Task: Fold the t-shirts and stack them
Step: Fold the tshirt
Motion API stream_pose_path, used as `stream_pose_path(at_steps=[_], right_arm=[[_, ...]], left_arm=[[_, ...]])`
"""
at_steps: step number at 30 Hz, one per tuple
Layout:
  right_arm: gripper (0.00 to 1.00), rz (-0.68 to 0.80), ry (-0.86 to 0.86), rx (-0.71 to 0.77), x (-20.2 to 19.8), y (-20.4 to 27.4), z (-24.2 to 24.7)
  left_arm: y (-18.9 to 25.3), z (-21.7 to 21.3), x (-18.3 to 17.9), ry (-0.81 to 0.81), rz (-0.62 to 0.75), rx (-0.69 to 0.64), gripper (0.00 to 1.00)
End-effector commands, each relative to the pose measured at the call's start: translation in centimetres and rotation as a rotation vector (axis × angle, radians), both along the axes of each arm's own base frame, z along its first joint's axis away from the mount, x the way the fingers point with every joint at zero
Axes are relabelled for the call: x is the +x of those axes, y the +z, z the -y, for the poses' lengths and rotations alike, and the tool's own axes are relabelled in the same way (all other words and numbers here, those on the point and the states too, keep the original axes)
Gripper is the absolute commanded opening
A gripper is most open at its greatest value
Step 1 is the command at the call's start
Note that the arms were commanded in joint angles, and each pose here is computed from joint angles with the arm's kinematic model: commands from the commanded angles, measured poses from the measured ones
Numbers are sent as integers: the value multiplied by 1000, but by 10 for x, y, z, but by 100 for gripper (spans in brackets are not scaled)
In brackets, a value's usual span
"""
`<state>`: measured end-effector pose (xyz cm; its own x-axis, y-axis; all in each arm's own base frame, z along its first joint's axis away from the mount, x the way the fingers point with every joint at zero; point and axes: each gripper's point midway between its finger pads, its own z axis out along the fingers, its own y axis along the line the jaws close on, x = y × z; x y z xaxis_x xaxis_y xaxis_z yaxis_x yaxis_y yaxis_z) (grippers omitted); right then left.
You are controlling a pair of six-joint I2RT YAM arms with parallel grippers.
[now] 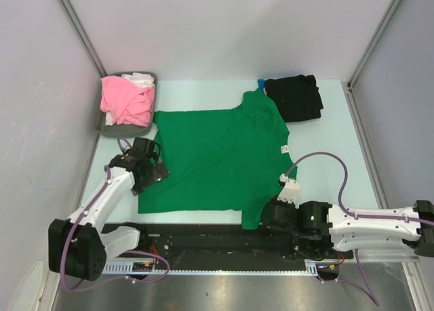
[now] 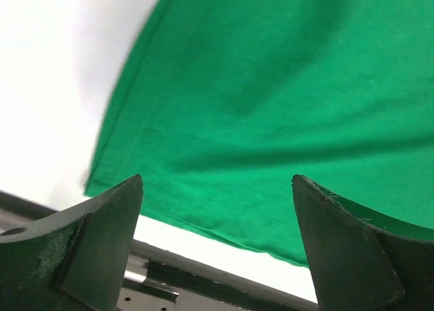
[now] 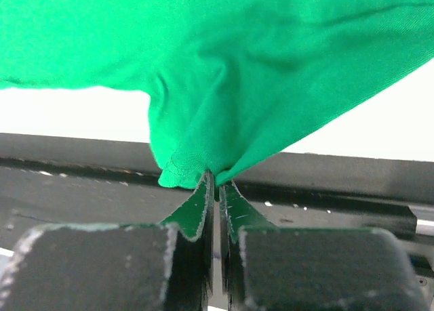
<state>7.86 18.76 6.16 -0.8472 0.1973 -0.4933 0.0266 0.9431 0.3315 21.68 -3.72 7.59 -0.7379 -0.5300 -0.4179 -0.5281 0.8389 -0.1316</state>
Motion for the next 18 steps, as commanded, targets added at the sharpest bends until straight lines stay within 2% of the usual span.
stream_pose_path(at_steps=[1,2,5,6,8,11,14,15,16,18], right_arm=[[0,164,-28,-8,35,40,4],[0,178,-25,13,38,45,0],[0,207,-11,58,48,58,-5],[0,215,-17,61,52,60,-4],[0,231,5,70,55,64,-7],[0,247,29,91,59,70,-13],[0,256,44,115,64,74,-19],[0,258,51,122,65,75,-21],[0,251,62,131,66,75,-24],[0,252,78,143,67,74,-29]], left_arm=[[5,-29,-11,126,-74,90,93],[7,-41,-11,186,-89,97,89],[31,-57,2,164,-113,111,83],[29,-59,-7,112,-194,130,81],[30,-58,-11,65,-240,133,75],[24,-64,-30,43,-319,170,72],[5,-58,-55,18,-425,136,69],[-1,-48,-62,14,-448,82,68],[-5,-44,-66,9,-463,62,64],[-10,-44,-77,46,-471,65,64]])
